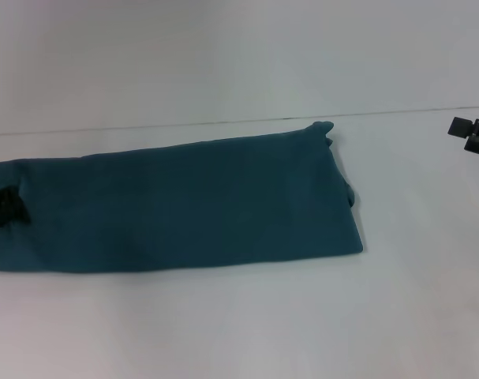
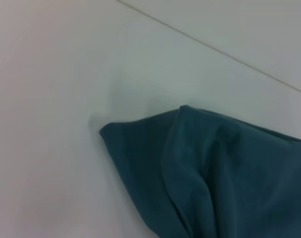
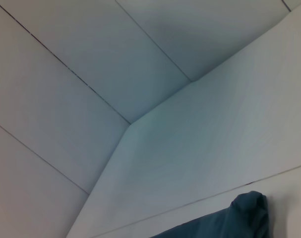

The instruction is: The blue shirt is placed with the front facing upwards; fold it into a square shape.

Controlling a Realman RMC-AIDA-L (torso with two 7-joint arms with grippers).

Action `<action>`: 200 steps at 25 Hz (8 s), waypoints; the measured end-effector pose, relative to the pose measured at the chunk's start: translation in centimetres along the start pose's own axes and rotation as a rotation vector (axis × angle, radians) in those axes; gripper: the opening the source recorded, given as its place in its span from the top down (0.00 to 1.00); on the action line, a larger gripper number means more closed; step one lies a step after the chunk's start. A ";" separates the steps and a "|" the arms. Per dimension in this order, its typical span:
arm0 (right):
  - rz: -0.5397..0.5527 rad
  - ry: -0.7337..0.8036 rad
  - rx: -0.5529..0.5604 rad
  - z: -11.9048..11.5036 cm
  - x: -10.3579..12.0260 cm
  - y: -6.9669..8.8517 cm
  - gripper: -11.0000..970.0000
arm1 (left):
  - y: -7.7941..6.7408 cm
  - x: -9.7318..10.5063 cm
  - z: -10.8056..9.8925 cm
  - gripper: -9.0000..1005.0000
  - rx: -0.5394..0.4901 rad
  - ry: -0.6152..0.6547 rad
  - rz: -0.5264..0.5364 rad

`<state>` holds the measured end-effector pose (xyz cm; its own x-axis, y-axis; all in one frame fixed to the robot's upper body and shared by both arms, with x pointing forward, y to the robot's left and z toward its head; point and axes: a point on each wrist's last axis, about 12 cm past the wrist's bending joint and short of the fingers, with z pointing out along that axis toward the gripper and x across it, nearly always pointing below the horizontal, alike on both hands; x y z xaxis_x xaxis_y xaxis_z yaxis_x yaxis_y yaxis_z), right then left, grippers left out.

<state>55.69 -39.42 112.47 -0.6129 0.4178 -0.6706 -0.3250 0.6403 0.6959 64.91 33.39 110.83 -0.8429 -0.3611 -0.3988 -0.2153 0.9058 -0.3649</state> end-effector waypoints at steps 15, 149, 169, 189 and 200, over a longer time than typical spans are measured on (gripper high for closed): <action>0.003 -0.009 0.003 -0.2 -0.1 -0.1 0.06 | 1.1 -1.0 -1.2 0.85 -0.018 -0.049 -0.012; -0.012 0.080 0.020 0.1 0.0 -0.1 0.06 | -8.3 5.8 3.5 0.11 0.352 0.041 0.158; -0.016 0.078 0.021 0.2 0.0 -0.1 0.06 | -12.8 5.9 4.2 0.25 0.338 0.105 0.272; -0.006 0.076 0.017 0.5 -0.1 0.0 0.06 | -11.9 6.3 2.2 0.79 0.419 0.156 0.268; -0.001 0.078 0.021 0.7 0.0 0.0 0.06 | -5.3 6.8 -0.7 0.79 0.444 0.184 0.157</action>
<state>56.18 -39.03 112.29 -0.6674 0.3660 -0.6486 -0.3112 0.6541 0.6894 60.01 26.29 110.68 -0.9299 -0.1471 -0.3371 0.1176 0.7496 -0.6514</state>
